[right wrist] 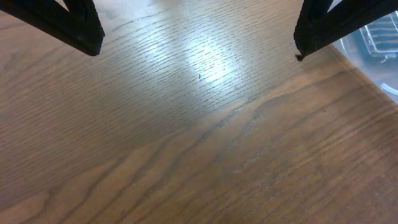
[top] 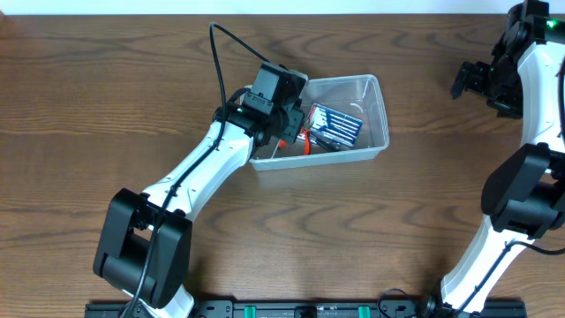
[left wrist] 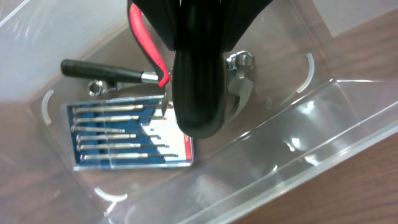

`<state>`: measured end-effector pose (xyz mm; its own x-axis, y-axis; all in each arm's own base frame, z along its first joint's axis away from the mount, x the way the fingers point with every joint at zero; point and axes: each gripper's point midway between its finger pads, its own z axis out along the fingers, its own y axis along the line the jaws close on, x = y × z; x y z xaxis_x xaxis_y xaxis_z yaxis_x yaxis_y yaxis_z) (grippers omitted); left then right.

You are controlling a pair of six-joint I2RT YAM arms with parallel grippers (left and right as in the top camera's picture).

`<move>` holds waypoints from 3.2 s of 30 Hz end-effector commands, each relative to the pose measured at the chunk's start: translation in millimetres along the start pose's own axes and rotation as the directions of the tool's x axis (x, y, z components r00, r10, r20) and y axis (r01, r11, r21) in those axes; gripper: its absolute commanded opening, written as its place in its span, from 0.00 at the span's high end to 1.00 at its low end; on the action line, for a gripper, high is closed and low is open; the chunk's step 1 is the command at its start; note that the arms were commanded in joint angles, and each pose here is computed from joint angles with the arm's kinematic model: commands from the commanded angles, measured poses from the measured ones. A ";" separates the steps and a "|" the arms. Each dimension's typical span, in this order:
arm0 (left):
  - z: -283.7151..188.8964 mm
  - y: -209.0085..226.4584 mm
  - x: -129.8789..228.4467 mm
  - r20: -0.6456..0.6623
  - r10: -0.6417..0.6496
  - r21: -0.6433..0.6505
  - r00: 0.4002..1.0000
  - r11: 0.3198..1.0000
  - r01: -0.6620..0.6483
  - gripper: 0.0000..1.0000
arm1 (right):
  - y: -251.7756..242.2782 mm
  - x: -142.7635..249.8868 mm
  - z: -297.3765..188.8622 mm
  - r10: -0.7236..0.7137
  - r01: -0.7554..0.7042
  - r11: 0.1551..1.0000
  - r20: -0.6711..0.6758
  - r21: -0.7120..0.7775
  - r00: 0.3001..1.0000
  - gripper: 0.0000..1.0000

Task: Pack container
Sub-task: 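Lower the screwdriver into the container and open the left gripper, then raise the left gripper and withdraw it to the left side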

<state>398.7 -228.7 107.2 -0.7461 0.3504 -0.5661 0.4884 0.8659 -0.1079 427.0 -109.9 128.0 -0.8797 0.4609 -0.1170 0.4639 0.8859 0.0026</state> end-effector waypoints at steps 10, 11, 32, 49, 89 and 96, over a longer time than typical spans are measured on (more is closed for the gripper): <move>1.0 0.0 4.9 -0.034 0.061 0.015 0.998 0.998 -0.060 0.83 | 0.6 -0.4 0.3 0.017 -0.017 1.000 0.001 -0.001 1.000 0.01; 1.0 0.4 4.3 -0.032 0.061 0.014 0.998 0.998 -0.061 0.71 | 0.6 -0.4 0.3 0.017 -0.017 1.000 0.001 -0.001 1.000 0.01; -14.3 27.7 -29.0 0.099 0.027 -0.033 0.995 0.999 -0.024 0.02 | 0.6 -0.4 0.3 0.017 -0.017 1.000 0.001 -0.001 1.000 0.01; -150.3 158.1 -35.2 0.320 -0.229 -0.340 0.919 0.878 0.337 0.02 | 0.6 -0.4 0.3 0.017 -0.017 1.000 0.001 -0.001 1.000 0.01; -153.8 229.3 127.2 -0.019 -0.729 -0.352 0.685 0.646 0.678 0.02 | 0.6 -0.4 0.3 0.018 -0.018 1.000 0.001 -0.001 1.000 0.01; -132.7 235.9 130.9 -0.065 -0.706 -0.337 0.706 0.681 0.650 0.02 | 0.6 -0.4 0.3 0.017 -0.017 1.000 0.001 -0.001 1.000 0.01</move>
<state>354.4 71.1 118.2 -0.8804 -0.3914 -0.2677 -0.3605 0.9192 -0.1581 427.0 -109.8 128.0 -0.8797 0.4609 -0.1169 0.4638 0.8859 0.0029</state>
